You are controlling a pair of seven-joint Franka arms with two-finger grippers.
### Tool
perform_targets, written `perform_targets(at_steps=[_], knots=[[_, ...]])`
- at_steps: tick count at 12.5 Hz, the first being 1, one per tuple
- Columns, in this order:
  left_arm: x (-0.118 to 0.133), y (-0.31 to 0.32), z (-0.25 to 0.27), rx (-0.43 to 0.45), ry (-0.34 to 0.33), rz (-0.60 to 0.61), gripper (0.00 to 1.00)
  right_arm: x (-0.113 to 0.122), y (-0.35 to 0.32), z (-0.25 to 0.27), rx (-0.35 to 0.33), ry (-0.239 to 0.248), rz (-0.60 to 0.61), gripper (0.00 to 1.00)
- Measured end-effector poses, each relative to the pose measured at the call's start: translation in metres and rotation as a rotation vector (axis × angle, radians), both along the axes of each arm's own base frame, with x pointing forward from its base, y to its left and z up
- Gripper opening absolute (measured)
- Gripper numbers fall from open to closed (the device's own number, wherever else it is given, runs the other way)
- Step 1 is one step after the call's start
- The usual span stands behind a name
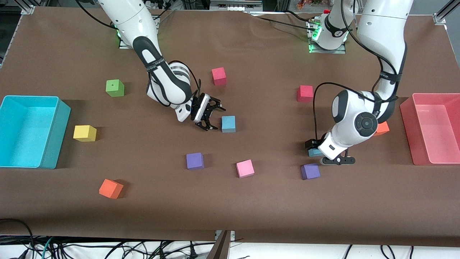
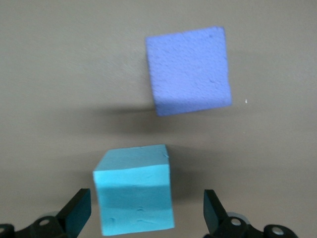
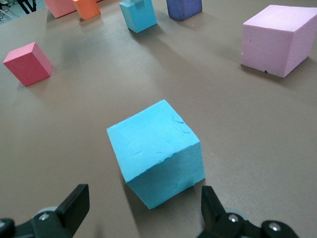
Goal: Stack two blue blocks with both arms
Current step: 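Close the left gripper on the second cyan cube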
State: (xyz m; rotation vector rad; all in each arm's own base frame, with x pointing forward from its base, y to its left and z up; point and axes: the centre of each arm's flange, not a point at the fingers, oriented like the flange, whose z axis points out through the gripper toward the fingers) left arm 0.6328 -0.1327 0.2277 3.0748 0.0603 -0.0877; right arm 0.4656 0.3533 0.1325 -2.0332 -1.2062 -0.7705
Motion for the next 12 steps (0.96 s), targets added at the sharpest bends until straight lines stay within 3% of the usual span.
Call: perform_targets(at_steps=[6, 12], knots=[[-0.005, 0.004, -0.017, 0.007, -0.034, -0.008, 1.0, 0.0, 0.0, -0.002, 0.0, -0.001, 0.003, 1.0], [-0.011, 0.006, -0.027, 0.011, -0.026, -0.027, 1.0, -0.001, 0.001, -0.005, -0.002, -0.006, 0.013, 1.0]])
